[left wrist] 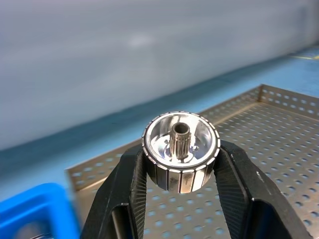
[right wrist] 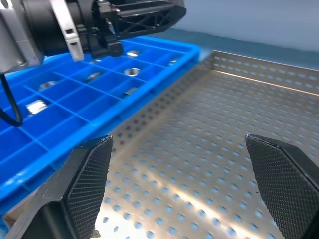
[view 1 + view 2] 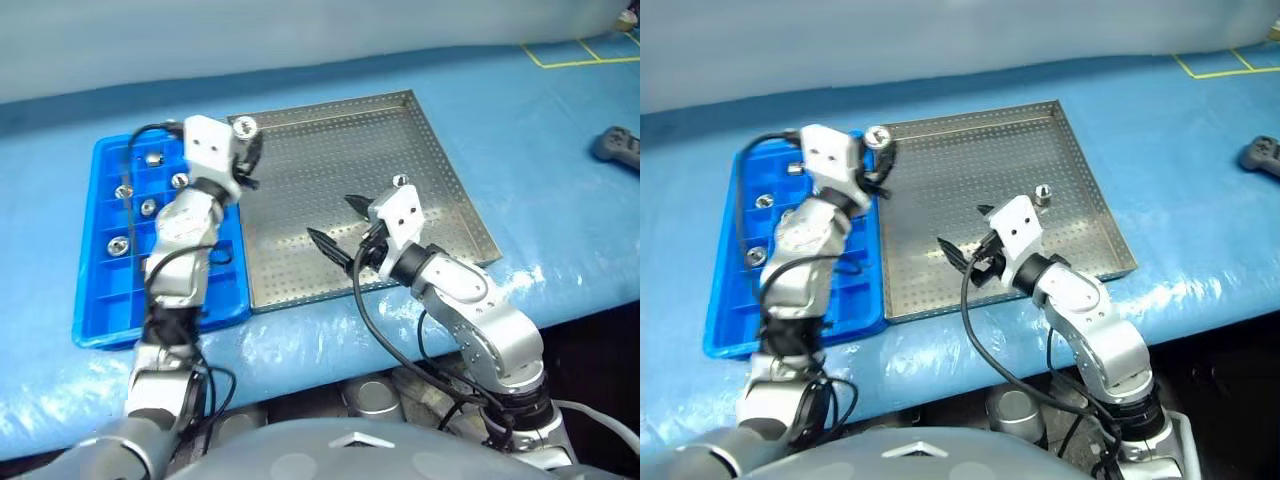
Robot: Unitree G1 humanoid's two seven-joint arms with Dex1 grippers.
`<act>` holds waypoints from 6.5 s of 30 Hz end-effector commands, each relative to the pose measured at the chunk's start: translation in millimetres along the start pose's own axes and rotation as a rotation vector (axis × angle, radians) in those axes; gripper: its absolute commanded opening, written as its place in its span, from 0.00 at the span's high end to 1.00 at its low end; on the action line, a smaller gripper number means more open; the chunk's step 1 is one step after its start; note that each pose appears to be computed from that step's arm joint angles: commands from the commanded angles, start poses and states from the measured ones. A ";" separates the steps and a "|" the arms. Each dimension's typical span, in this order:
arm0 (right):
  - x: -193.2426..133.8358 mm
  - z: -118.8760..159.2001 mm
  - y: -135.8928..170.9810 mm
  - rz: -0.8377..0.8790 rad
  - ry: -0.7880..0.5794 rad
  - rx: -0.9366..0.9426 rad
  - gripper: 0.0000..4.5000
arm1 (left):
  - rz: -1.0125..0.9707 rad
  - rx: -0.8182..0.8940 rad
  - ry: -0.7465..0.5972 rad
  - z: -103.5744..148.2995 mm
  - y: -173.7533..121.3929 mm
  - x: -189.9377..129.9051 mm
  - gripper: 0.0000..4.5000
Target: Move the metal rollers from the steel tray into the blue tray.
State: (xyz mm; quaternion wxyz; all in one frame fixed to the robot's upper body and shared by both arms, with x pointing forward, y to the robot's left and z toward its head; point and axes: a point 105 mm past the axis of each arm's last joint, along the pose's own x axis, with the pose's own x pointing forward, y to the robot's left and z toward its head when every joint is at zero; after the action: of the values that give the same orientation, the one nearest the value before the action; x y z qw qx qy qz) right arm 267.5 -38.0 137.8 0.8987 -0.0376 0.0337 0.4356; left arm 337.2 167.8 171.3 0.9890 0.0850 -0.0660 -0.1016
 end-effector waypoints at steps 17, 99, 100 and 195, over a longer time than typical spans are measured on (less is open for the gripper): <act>34.7 6.8 43.5 0.364 -0.036 -0.062 0.00 | 0.321 0.010 0.504 -72.6 29.5 -151.2 0.47; 16.0 -9.8 -88.4 -0.660 0.211 0.172 0.22 | -0.552 -0.179 0.170 -27.1 -101.2 -120.0 0.00; 6.7 -12.7 -88.3 -0.660 0.239 0.170 0.15 | -0.555 -0.180 0.173 -27.6 -101.3 -120.3 0.00; 34.9 -4.9 -163.6 -1.298 -0.045 0.305 0.01 | -0.119 -0.132 0.080 -19.1 -33.4 -109.9 0.00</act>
State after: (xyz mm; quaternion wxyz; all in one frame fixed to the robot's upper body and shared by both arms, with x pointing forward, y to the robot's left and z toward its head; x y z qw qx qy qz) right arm 412.8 -123.2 111.1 0.9786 0.0591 0.0831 -0.1790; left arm 227.1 166.4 132.4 0.9890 0.0301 -0.0120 -0.1444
